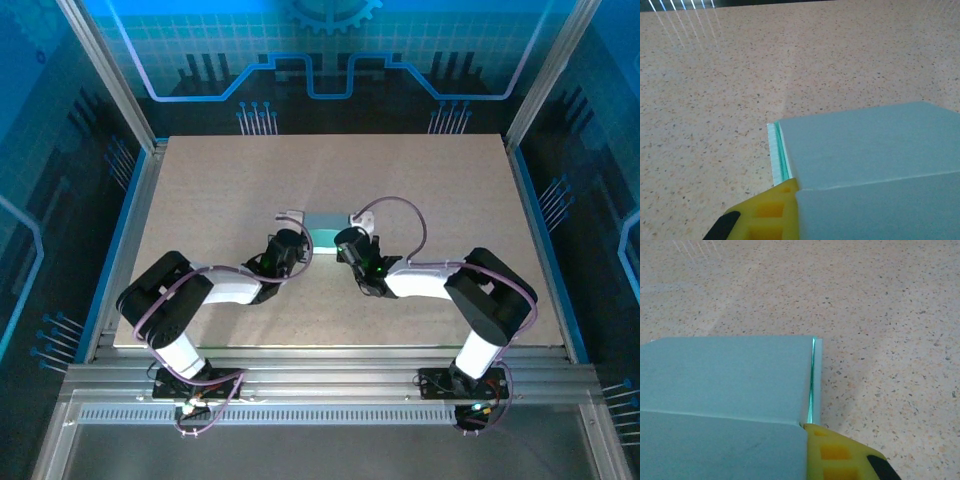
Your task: Fold the paper box
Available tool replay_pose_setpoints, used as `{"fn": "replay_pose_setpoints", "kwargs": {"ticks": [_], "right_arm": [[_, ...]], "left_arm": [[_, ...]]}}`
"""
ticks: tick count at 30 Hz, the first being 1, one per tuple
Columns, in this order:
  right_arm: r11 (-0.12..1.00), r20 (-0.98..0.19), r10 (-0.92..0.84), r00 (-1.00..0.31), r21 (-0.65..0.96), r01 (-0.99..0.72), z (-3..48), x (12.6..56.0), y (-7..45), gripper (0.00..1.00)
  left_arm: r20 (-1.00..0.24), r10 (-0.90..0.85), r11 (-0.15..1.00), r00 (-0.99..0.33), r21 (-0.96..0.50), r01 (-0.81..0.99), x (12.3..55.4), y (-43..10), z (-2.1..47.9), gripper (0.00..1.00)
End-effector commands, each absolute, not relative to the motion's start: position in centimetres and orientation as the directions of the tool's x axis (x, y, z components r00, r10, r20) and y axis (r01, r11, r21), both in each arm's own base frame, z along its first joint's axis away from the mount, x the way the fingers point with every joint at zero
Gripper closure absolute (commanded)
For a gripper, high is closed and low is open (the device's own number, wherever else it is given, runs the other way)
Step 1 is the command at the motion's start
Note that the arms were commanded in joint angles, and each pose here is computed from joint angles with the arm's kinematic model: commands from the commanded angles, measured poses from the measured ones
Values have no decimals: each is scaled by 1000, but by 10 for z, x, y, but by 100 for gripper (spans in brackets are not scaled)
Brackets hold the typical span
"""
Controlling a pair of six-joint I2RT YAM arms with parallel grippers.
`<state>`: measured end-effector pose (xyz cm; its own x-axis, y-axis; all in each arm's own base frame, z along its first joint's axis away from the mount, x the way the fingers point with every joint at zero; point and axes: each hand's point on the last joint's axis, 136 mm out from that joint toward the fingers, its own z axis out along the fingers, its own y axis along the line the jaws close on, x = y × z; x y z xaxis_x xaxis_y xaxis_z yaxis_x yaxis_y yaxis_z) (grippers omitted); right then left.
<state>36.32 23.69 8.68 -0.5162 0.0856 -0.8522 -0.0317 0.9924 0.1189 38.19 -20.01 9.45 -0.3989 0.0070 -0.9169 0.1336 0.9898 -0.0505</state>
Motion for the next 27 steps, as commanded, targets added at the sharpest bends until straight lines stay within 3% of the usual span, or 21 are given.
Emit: {"fn": "replay_pose_setpoints", "kwargs": {"ticks": [1,11,17,21,25,27], "right_arm": [[989,-862,45,-505,111,-100,72,355,253,98],[986,-860,-47,-508,40,-159,56,348,261,96],[975,-860,-74,-506,44,-217,56,344,269,87],[965,-868,-100,-486,35,-259,70,342,273,77],[946,-875,-120,-470,43,-320,82,335,276,53],[930,-878,-138,-458,45,-365,89,327,278,45]], "left_arm": [[-967,-94,959,-235,-151,240,381,-233,138,100],[-969,-71,958,-238,-132,253,373,-239,109,100],[-969,-82,956,-232,-142,257,368,-237,99,100],[-970,-52,963,-237,-112,247,370,-236,100,100],[-970,-33,967,-242,-93,238,371,-234,96,100],[-970,-20,968,-243,-80,239,372,-234,94,100]]}}
